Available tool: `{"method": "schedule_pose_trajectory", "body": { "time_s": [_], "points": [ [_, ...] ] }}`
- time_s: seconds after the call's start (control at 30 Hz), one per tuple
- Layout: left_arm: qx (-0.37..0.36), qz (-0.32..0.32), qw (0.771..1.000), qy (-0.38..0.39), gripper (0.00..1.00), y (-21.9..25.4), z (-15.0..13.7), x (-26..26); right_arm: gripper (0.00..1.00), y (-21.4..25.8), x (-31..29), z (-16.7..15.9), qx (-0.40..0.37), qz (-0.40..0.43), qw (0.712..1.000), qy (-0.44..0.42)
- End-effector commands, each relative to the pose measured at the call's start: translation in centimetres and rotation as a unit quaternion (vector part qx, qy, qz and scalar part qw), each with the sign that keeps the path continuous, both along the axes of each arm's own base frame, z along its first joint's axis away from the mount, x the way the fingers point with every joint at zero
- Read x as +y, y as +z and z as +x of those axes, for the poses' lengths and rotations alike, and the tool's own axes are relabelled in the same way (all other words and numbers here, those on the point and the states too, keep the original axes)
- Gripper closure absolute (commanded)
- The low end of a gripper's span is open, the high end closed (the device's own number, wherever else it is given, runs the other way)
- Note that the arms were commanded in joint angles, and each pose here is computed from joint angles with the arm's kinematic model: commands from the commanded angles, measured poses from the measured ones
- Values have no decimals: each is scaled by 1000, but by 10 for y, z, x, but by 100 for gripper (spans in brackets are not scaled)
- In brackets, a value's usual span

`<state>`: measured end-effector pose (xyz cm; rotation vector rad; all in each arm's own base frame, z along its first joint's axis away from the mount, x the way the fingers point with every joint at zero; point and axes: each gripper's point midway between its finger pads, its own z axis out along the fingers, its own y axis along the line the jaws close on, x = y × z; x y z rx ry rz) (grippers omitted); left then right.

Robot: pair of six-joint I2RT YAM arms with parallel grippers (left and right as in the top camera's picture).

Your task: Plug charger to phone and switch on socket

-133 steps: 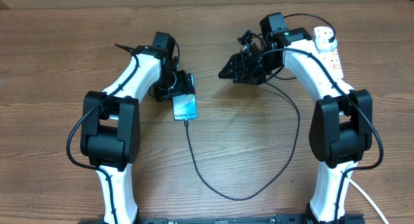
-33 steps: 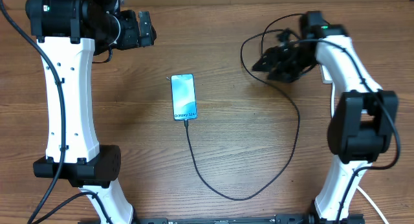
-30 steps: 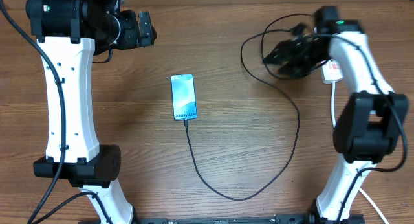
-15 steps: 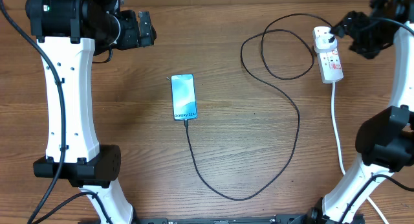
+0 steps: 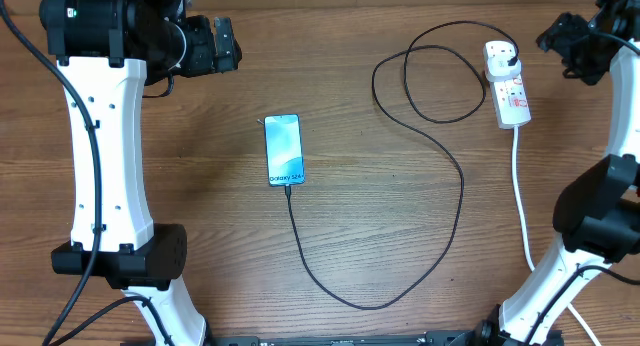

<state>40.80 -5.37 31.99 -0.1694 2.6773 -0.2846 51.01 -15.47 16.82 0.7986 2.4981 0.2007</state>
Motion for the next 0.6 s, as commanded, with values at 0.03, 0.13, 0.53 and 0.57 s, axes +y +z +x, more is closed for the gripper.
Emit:
{"method": "schedule_pose_trajectory", "body": {
  "time_s": [0.03,0.13,0.53,0.57],
  "points": [
    [-14,6,1000,-7,0,9,-3,-1,23,-36,-12,-1,39,-14,999,-22],
    [-14,7,1000,-7,0,9,-3,-1,24,-54,-13,-1,55,-7,998,-29],
    [-14,6,1000,-7,0,9,-3,-1,23,-96,-26,4,81,-21,995,-48],
    [-14,6,1000,-7,1,9,-3,-1,23,-98,-27,5,82,-23,995,-49]
  ]
}}
